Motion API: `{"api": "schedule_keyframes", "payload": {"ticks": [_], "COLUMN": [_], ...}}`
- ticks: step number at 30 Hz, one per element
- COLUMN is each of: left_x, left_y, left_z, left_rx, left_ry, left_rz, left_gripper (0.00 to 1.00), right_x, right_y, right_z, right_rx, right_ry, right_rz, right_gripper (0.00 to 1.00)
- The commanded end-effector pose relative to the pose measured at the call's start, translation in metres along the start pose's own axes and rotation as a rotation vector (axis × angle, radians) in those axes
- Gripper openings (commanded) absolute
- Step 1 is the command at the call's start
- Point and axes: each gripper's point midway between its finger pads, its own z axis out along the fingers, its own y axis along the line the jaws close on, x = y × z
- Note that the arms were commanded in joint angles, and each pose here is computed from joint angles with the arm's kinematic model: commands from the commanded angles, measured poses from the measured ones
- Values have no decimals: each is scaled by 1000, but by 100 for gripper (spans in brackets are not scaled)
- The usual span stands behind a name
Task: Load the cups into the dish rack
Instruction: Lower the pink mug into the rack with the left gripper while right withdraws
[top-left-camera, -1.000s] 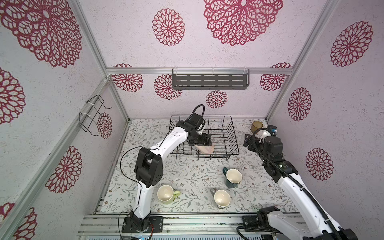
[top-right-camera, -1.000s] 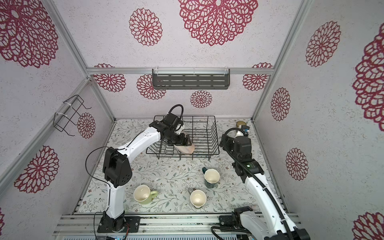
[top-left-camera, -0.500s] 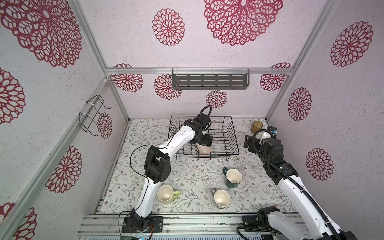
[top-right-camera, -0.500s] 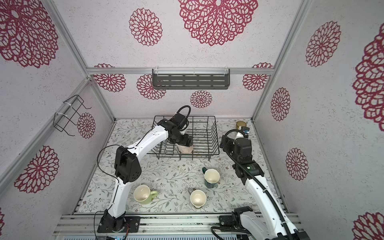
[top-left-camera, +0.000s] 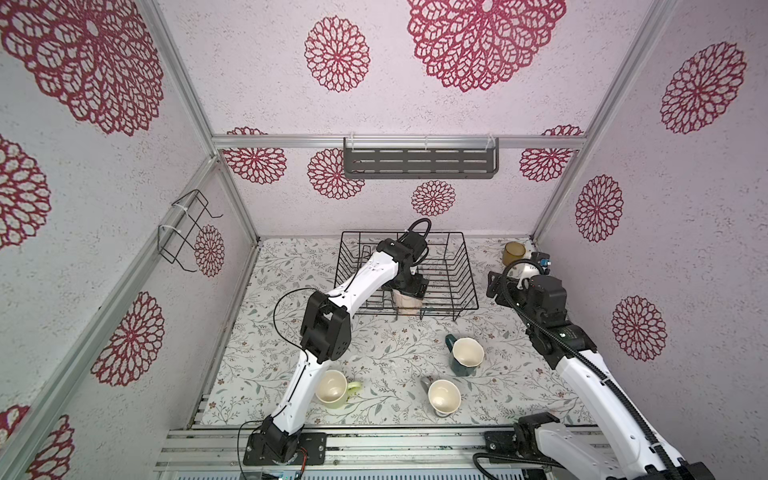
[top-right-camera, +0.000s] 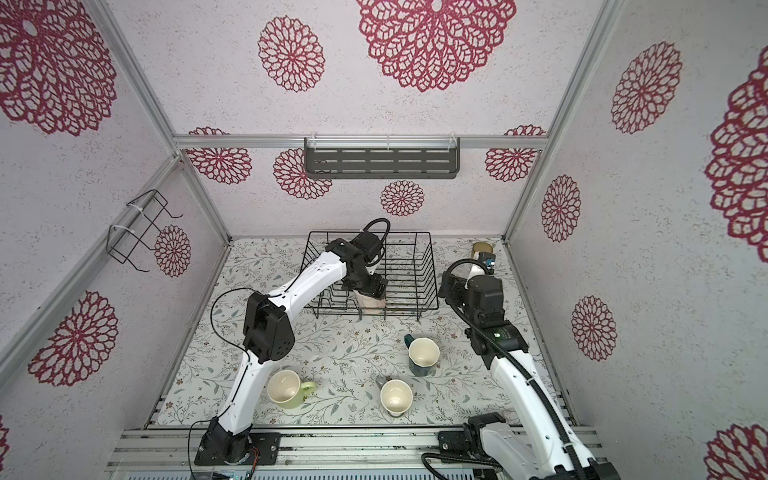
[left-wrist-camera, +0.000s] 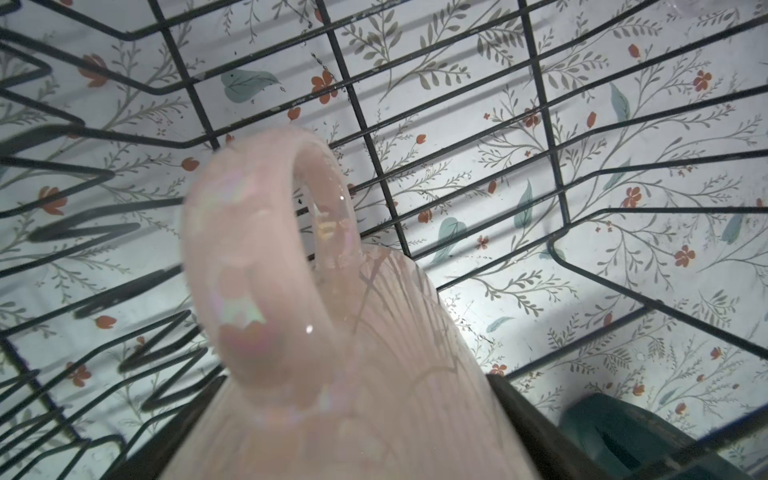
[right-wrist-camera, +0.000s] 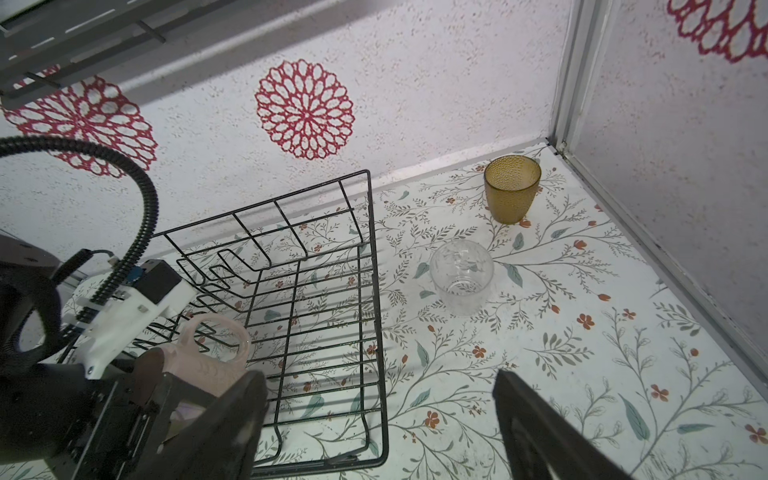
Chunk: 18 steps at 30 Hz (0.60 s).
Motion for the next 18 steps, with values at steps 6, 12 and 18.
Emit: {"api": "schedule_keyframes", "payload": {"ticks": [6, 12, 18], "left_x": [-18, -19, -23], "left_y": [1, 2, -1], "left_z": [-3, -1, -2], "left_rx": [-26, -30, -12], "left_ry": [-57, -60, -80], "left_rz": [51, 49, 42], "left_gripper": [64, 80, 84], "right_x": [-14, -12, -9], "right_y": [4, 2, 3], "right_z": [-4, -2, 1], "right_rx": [-12, -4, -9], "right_ry": [-33, -24, -18], "right_rz": [-15, -27, -27], "right_gripper": [89, 88, 88]}}
